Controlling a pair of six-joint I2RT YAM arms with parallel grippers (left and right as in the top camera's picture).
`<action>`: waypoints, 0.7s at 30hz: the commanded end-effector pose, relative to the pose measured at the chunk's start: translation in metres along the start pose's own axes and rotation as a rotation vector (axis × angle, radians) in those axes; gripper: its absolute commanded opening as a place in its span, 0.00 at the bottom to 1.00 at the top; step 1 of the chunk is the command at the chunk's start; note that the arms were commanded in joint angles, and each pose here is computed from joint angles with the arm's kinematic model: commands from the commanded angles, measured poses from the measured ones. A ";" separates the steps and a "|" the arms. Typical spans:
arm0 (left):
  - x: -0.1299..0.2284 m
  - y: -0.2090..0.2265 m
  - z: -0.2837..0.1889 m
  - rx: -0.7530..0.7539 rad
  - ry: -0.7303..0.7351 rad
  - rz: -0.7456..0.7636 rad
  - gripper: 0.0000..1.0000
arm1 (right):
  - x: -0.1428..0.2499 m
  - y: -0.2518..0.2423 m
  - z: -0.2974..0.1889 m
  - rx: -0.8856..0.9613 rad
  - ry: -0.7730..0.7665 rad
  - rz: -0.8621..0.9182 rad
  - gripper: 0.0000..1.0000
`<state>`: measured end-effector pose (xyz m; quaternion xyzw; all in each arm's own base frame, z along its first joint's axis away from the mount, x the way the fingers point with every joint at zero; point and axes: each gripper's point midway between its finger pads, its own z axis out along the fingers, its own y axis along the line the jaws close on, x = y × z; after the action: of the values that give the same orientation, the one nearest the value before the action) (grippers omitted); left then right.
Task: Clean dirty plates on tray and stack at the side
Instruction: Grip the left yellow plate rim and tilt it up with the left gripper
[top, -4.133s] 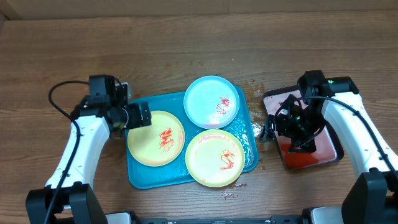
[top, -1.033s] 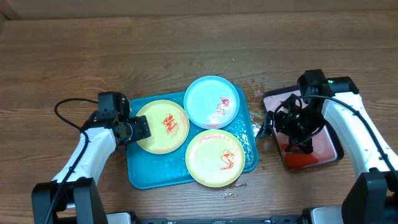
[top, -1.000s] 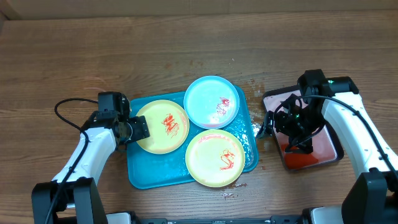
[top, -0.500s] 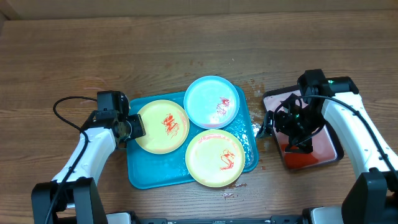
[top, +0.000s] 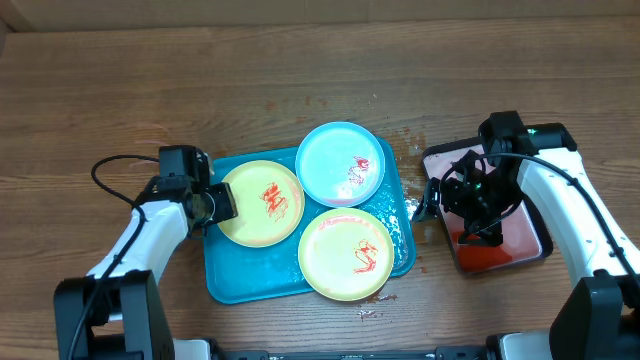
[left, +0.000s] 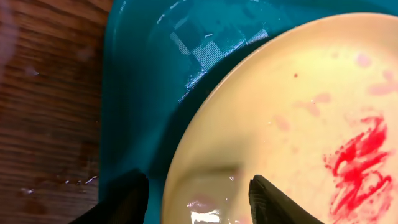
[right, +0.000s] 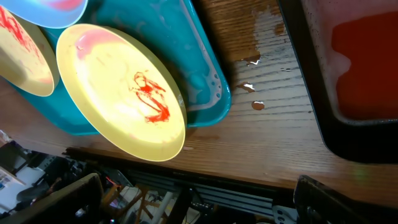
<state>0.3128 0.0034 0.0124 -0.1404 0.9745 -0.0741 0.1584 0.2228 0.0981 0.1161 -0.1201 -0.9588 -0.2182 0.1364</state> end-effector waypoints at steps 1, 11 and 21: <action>0.010 -0.003 0.011 0.023 0.045 0.004 0.54 | -0.002 0.005 -0.005 -0.015 -0.023 -0.009 1.00; 0.018 0.001 0.022 0.011 0.086 -0.054 0.04 | -0.002 0.005 -0.005 -0.015 -0.023 -0.010 1.00; 0.022 0.002 0.021 0.002 0.102 -0.077 0.04 | -0.008 0.006 -0.005 -0.020 -0.044 -0.021 1.00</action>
<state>0.3154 -0.0042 0.0031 -0.1598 0.9715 -0.0993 0.1439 0.2268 0.0984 0.1153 -0.1178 -0.9599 -0.2199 0.1277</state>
